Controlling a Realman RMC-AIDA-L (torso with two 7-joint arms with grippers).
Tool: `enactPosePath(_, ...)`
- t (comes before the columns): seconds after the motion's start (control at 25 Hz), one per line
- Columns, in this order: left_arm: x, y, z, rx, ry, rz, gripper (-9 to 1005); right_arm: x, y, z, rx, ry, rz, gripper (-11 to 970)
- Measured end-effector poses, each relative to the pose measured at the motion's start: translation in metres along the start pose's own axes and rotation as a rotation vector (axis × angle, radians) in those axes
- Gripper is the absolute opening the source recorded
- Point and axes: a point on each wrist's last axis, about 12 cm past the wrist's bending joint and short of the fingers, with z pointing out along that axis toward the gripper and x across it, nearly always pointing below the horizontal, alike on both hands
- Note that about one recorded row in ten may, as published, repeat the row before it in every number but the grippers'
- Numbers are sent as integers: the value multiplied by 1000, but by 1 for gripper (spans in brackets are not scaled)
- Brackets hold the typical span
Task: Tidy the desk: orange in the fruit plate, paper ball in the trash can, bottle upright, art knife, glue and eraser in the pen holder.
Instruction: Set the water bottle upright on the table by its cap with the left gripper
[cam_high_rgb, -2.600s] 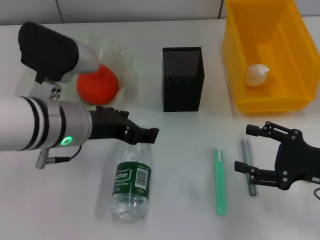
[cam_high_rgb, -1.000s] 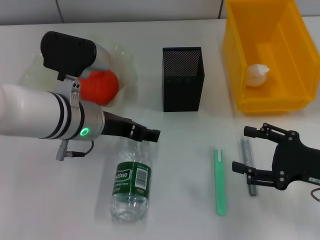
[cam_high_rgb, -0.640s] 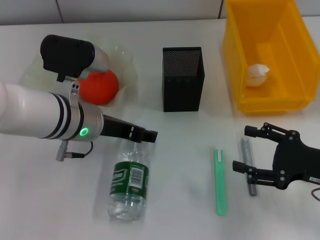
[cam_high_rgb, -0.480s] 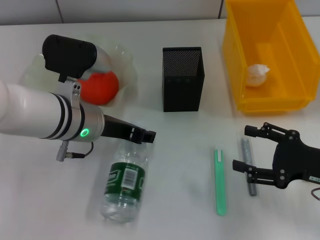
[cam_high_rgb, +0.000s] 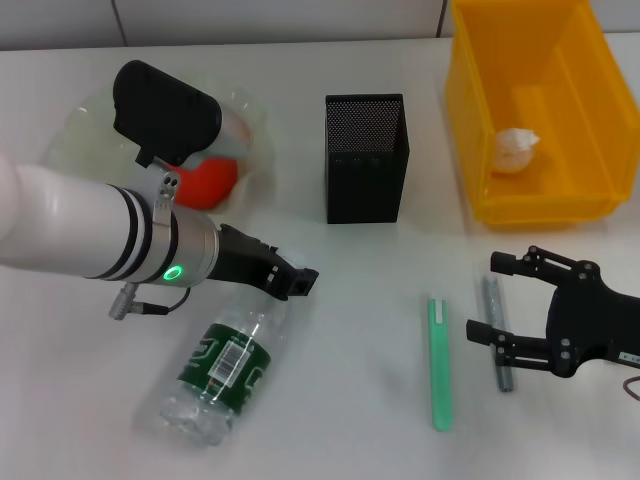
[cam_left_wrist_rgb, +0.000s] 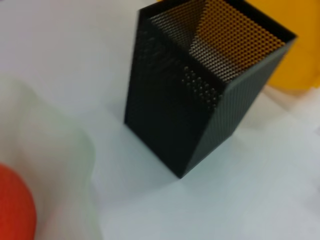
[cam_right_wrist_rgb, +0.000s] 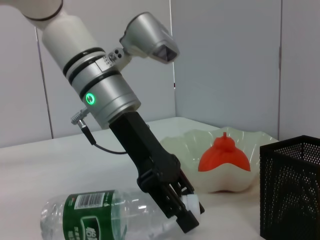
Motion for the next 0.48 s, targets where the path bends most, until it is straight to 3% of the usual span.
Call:
enactPosePath(0.2, 3, 1, -18, 7, -55, 78, 465, 0, 1, -1, -6, -2, 3, 840)
enactPosePath(0.36, 15, 19, -47, 88, -219, 114, 464, -3, 0, -2, -5, 0, 12, 840)
enactPosePath(0.48, 23, 26, -56, 109, -270, 130, 463, -5, -2, -2, -6, 1, 17, 840)
